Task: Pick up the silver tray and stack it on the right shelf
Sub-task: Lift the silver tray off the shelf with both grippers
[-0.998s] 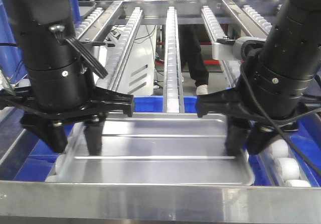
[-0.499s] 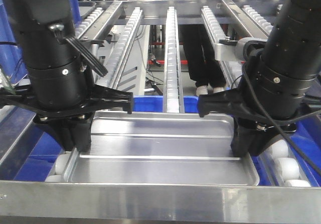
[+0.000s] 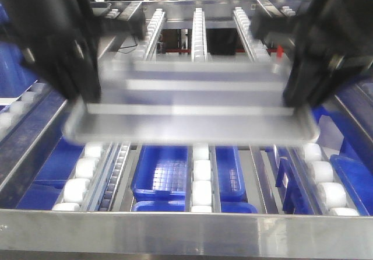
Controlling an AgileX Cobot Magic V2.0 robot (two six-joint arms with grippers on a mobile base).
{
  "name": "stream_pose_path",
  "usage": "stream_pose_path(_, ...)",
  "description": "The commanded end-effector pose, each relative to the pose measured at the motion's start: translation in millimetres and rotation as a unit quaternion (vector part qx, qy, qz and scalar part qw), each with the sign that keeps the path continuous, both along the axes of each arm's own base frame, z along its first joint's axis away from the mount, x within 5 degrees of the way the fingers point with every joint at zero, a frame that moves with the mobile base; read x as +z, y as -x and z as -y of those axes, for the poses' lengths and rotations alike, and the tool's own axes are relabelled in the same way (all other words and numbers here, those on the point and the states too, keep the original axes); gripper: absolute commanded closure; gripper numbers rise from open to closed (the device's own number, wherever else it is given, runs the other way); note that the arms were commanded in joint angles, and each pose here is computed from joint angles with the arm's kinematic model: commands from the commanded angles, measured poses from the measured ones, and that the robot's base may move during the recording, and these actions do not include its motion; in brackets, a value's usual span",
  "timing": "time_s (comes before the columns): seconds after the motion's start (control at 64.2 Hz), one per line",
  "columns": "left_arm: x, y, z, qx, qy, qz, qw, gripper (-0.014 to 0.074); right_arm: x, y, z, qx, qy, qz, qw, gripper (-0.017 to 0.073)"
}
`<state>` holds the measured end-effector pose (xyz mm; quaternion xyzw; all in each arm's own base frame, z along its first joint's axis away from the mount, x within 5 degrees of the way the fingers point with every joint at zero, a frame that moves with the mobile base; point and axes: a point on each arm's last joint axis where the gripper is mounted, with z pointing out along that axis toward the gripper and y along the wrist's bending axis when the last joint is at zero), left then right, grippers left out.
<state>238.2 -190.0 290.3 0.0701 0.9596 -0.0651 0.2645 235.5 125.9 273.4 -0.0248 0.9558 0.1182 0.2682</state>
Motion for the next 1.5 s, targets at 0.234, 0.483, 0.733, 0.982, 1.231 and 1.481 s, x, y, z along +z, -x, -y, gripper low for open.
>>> stream_pose_path(0.234, 62.7, 64.0, -5.9, -0.062, 0.023, 0.055, 0.996, 0.0687, 46.7, 46.0, 3.4, 0.044, -0.017, 0.044, 0.998, 0.0503)
stream_pose_path(0.483, 63.7, 76.9, -7.4, -0.063, 0.003, 0.039, 0.997, 0.0687, 52.8, 55.7, 2.7, 0.051, -0.025, 0.048, 0.997, 0.0503)
stream_pose_path(0.733, 60.3, 76.5, -9.6, -0.061, -0.012, 0.039, 0.997, 0.0687, 53.7, 54.9, 2.0, 0.051, -0.029, 0.054, 0.997, 0.0503)
stream_pose_path(0.982, 58.8, 77.7, -11.9, -0.056, -0.023, 0.029, 0.998, 0.0687, 53.6, 55.0, 2.1, 0.051, -0.029, 0.053, 0.997, 0.0503)
stream_pose_path(1.231, 58.8, 77.7, -11.9, -0.056, -0.023, 0.029, 0.998, 0.0687, 53.6, 55.0, 2.1, 0.051, -0.029, 0.053, 0.997, 0.0503)
stream_pose_path(1.481, 58.8, 77.7, -11.9, -0.056, -0.023, 0.029, 0.998, 0.0687, 53.6, 55.0, 2.1, 0.051, -0.029, 0.053, 0.997, 0.0503)
